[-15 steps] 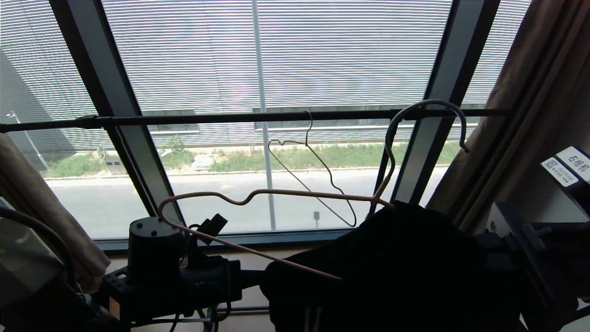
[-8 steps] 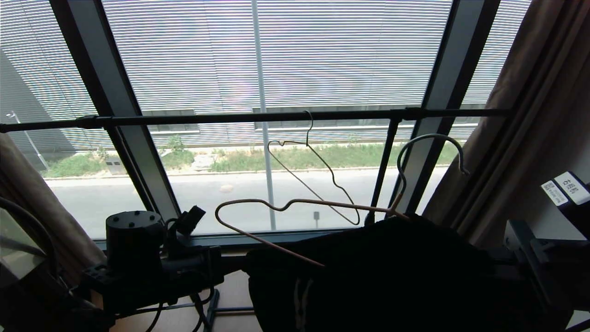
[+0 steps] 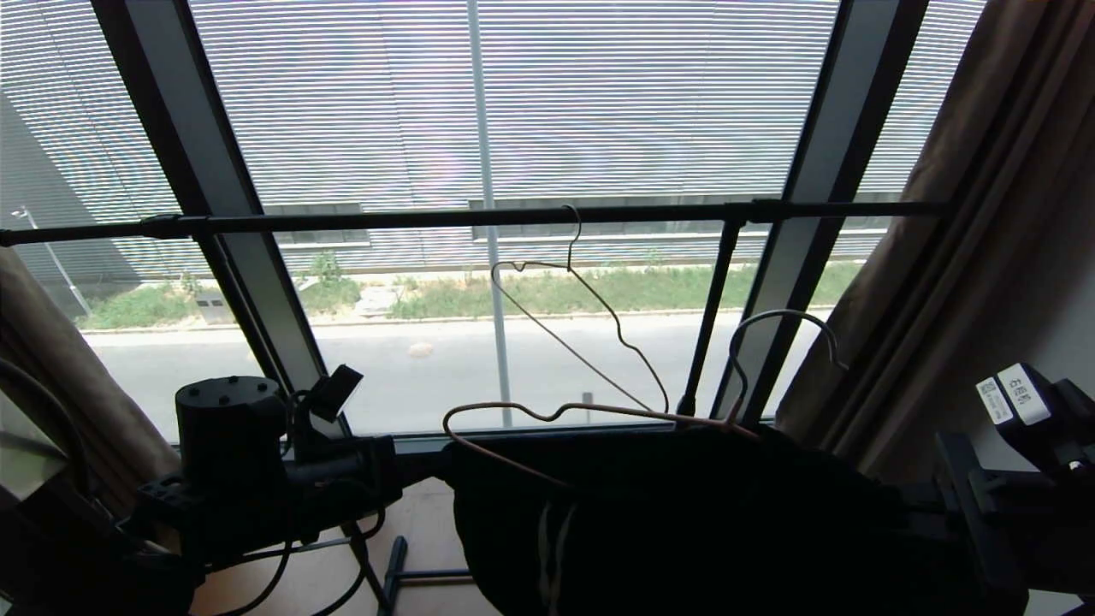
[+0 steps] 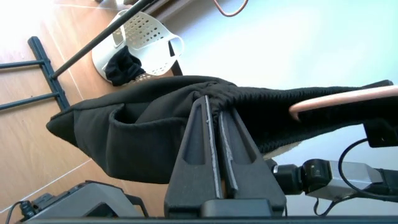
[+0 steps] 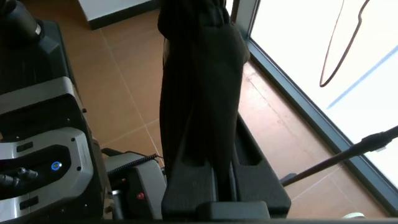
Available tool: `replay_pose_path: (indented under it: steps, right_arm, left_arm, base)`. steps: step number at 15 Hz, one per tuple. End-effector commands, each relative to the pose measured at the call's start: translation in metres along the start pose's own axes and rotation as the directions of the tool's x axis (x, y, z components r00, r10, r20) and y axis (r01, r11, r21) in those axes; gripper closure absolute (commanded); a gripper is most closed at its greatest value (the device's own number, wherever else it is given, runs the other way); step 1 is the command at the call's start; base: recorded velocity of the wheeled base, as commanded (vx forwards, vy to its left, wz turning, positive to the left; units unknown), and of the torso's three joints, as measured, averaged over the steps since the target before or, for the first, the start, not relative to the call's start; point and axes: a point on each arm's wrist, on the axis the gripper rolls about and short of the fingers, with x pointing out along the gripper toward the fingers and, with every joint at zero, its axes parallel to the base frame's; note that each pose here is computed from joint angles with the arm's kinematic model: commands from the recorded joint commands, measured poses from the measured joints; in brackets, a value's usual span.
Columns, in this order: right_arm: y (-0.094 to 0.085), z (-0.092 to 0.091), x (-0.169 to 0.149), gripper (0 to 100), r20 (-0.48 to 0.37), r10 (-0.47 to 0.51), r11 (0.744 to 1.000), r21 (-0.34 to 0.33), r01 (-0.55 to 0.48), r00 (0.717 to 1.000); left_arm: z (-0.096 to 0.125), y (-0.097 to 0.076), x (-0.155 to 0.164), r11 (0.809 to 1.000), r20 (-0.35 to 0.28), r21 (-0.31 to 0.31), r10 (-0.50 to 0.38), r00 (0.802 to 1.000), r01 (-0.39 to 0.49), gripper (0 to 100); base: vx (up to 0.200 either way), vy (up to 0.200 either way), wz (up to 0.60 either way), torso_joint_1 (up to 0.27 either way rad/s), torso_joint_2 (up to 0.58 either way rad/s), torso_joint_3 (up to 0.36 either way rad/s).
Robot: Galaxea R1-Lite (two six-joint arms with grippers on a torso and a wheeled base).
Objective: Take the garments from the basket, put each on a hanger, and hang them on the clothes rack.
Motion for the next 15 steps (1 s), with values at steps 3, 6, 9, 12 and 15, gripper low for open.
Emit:
replay_pose_path:
  steps: [3, 6, 9, 12, 15]
  right_arm:
    - [-0.009, -0.012, 0.002, 100, -0.042, -0.028, 1.0, -0.003, 0.028, 0.999]
    - [-0.015, -0.022, 0.0, 100, -0.07, -0.055, 0.998, -0.041, 0.053, 0.996]
    - [-0.018, -0.032, 0.006, 100, -0.118, -0.059, 0.995, -0.088, 0.049, 0.991]
    - [-0.019, -0.035, 0.006, 100, -0.166, -0.142, 0.985, -0.123, 0.122, 0.976]
    - [-0.019, -0.033, 0.005, 100, -0.162, -0.149, 0.983, -0.128, 0.129, 0.975]
  left_arm:
    - [0.007, -0.004, -0.006, 1.0, 0.033, 0.016, -0.007, 0.999, 0.006, 100]
    - [0.009, -0.004, -0.005, 1.0, 0.037, 0.021, -0.01, 0.999, 0.009, 100]
    - [0.015, -0.009, -0.004, 0.999, 0.054, 0.04, -0.025, 0.998, 0.023, 100]
    - [0.025, -0.022, -0.007, 0.998, 0.053, 0.047, -0.032, 0.998, 0.03, 100]
    - [0.043, -0.046, -0.014, 0.994, 0.0, 0.108, 0.01, 1.0, -0.01, 100]
  base:
    - [0.0, 0.0, 0.0, 0.0, 0.0, 0.0]
    - [0.0, 0.0, 0.0, 0.0, 0.0, 0.0]
    - [0.0, 0.0, 0.0, 0.0, 0.0, 0.0]
    - [0.0, 0.0, 0.0, 0.0, 0.0, 0.0]
    - [0.0, 0.0, 0.0, 0.0, 0.0, 0.0]
